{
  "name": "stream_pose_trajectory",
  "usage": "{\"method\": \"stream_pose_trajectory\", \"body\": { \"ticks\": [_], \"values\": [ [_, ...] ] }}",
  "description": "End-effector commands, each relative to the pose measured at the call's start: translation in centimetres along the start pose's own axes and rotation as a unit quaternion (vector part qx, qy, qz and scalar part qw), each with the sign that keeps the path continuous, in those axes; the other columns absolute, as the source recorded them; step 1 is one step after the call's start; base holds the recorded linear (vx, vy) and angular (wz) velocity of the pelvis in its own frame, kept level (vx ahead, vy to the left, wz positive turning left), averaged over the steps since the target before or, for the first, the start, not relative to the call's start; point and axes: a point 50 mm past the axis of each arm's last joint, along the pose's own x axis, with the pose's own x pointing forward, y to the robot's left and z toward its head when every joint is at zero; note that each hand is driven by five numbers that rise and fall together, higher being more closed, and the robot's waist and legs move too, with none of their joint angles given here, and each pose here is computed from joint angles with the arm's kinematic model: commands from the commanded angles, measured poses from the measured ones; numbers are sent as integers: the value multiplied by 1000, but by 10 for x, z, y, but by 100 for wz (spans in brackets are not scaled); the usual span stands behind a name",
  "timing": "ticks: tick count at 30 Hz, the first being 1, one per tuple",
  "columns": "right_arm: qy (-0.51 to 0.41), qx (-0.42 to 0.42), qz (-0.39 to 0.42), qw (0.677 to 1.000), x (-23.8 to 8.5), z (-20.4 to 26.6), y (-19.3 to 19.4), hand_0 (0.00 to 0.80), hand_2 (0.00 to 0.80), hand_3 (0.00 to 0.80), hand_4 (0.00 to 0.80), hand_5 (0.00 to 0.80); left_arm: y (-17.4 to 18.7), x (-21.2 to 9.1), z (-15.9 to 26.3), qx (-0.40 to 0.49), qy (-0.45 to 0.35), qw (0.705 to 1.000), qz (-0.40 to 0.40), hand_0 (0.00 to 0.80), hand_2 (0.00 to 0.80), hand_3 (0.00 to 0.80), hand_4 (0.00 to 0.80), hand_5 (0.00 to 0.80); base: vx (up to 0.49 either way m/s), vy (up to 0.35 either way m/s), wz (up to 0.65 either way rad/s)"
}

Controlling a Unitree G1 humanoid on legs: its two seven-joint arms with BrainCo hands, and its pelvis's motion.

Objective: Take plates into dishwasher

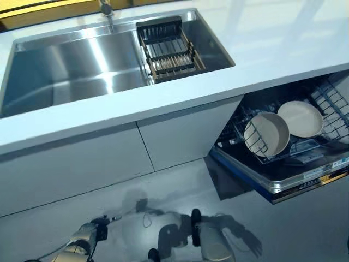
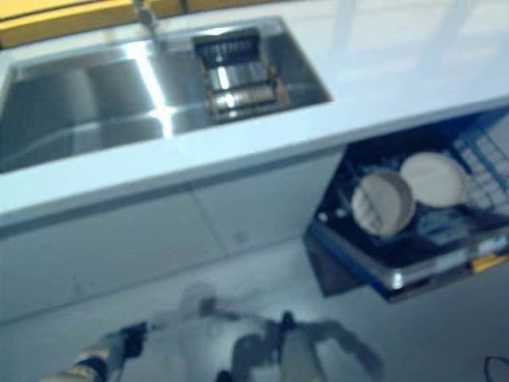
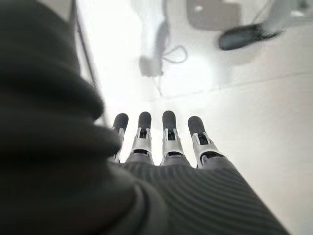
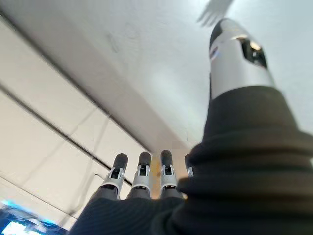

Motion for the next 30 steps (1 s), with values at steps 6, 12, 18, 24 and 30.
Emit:
{"method": "stream_pose_trajectory", "body": {
  "ticks": [6, 12, 18, 24, 30],
  "values": [
    [-35, -32, -38, 998, -1, 9, -3, 0, 0, 0, 0, 0, 10, -3, 25, 13, -47, 999, 22, 0, 0, 0, 0, 0, -161, 51, -4],
    [-60, -77, -16, 995, 14, -4, 26, 0, 0, 0, 0, 0, 41, -8, -16, -4, 27, 998, 54, 0, 0, 0, 0, 0, -265, -26, -53],
    [-89, -62, -10, 994, 19, -6, 68, 0, 0, 0, 0, 0, 47, -11, -46, -22, 70, 995, 66, 0, 0, 0, 0, 0, -264, -351, 18],
    [-127, -75, -11, 989, 12, 9, 91, 0, 0, 0, 0, 0, 54, -12, -27, -21, 33, 997, 72, 0, 0, 0, 0, 0, -104, -462, -46],
    [-153, -30, 19, 988, 7, 17, 105, 0, 0, 0, 0, 0, 19, -4, -5, -7, -1, 1000, 19, 0, 0, 0, 0, 0, -96, -298, 12]
  ]
}}
